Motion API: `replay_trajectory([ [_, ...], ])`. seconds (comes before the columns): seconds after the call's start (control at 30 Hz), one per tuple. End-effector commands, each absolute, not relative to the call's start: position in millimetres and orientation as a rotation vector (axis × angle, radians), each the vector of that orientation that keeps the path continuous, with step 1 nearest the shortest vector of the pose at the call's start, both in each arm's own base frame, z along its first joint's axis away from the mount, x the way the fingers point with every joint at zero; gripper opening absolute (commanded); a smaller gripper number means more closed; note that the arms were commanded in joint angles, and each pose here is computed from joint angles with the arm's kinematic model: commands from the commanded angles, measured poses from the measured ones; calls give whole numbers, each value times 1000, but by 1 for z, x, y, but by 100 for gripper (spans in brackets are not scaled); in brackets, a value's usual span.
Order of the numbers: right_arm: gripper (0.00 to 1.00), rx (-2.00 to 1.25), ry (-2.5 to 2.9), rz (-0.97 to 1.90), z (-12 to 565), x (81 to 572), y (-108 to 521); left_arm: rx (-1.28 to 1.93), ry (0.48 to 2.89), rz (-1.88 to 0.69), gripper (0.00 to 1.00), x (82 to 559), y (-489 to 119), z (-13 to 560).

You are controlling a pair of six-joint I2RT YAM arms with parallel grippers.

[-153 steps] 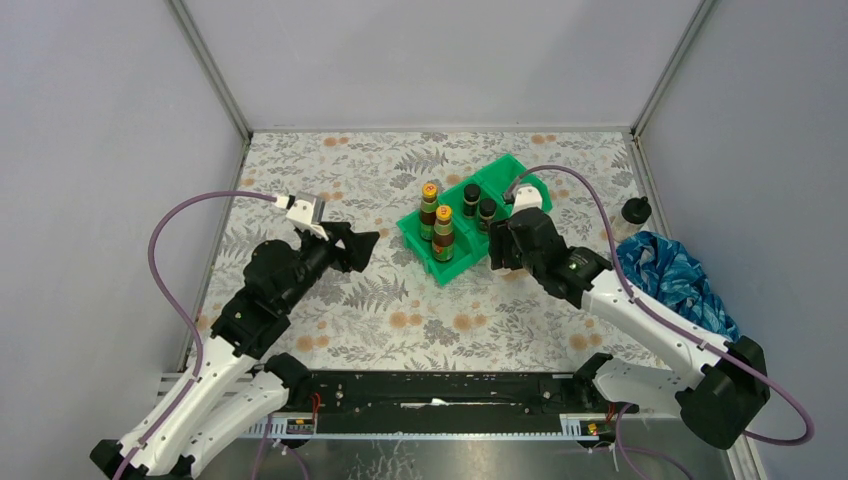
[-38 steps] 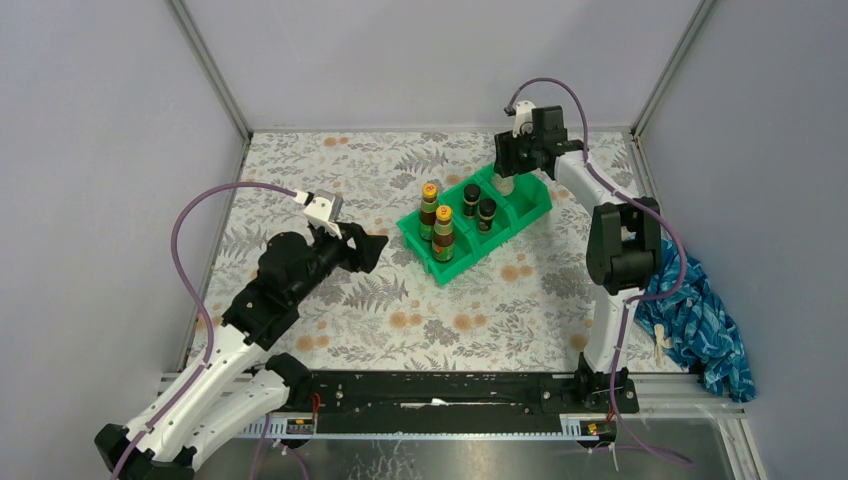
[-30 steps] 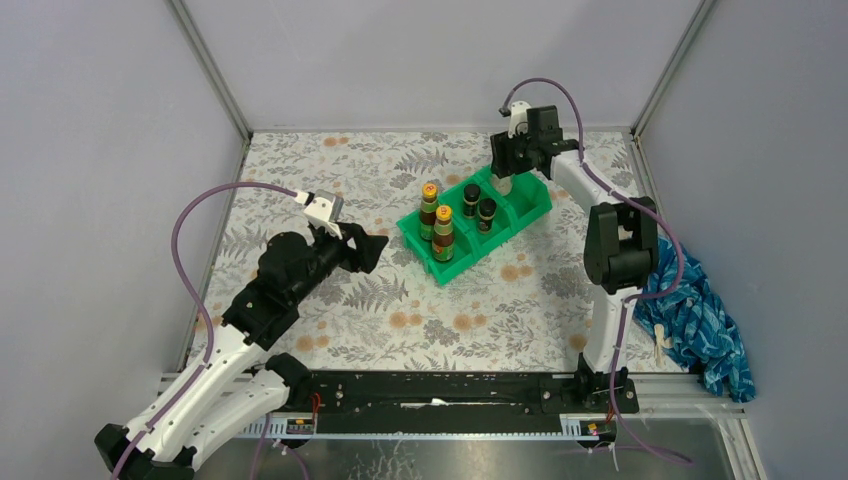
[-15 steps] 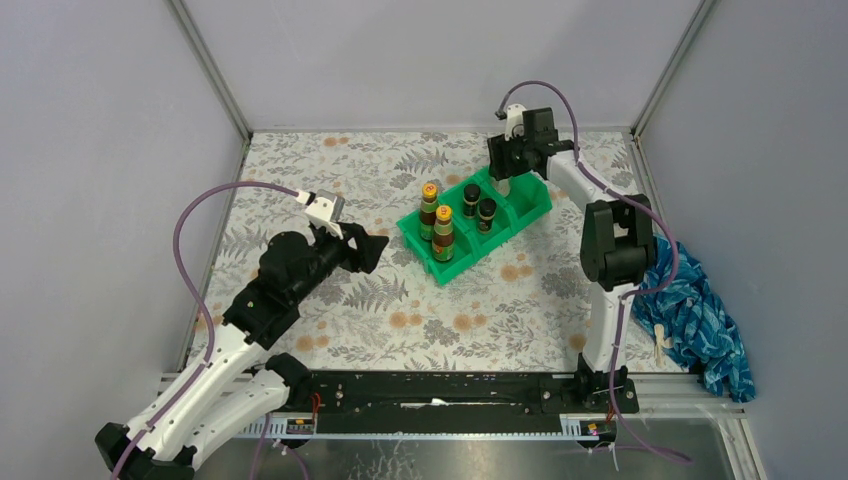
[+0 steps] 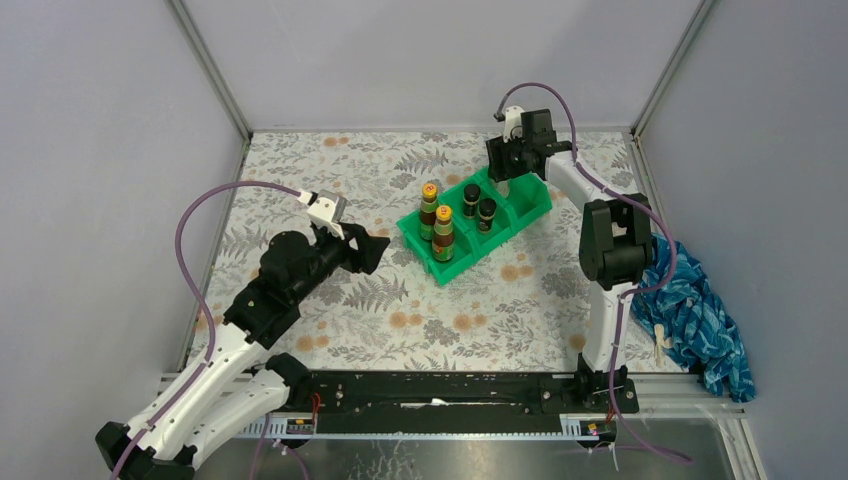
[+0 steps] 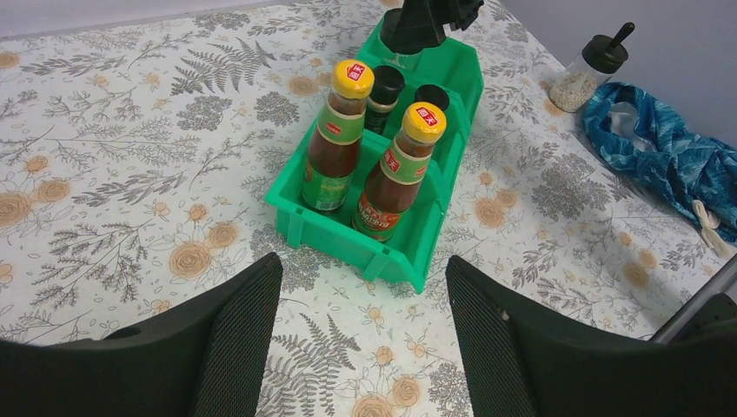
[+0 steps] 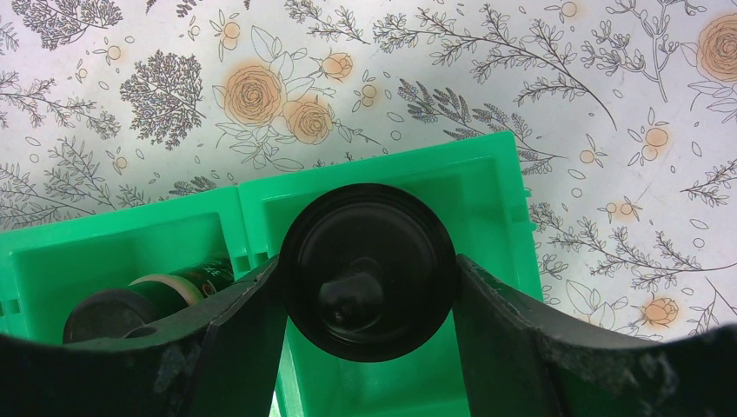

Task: Organize the condiment bottles
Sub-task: Place the bottle in the storage box.

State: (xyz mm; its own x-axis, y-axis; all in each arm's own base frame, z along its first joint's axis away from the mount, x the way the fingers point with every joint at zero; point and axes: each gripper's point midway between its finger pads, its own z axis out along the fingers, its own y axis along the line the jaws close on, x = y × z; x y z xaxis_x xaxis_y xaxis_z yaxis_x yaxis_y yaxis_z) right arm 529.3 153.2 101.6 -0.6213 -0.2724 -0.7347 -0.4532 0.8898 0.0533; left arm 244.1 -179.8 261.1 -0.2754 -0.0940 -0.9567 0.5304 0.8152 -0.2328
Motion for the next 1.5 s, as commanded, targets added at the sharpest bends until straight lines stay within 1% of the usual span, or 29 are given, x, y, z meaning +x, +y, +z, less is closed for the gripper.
replay_trajectory([
  [0.0, 0, -537, 2175, 279, 130, 546, 164, 365, 1719, -634, 75, 244, -184, 268],
  [1.47, 0, -547, 2188, 247, 124, 546, 160, 386, 1724, -649, 75, 244, -188, 266],
])
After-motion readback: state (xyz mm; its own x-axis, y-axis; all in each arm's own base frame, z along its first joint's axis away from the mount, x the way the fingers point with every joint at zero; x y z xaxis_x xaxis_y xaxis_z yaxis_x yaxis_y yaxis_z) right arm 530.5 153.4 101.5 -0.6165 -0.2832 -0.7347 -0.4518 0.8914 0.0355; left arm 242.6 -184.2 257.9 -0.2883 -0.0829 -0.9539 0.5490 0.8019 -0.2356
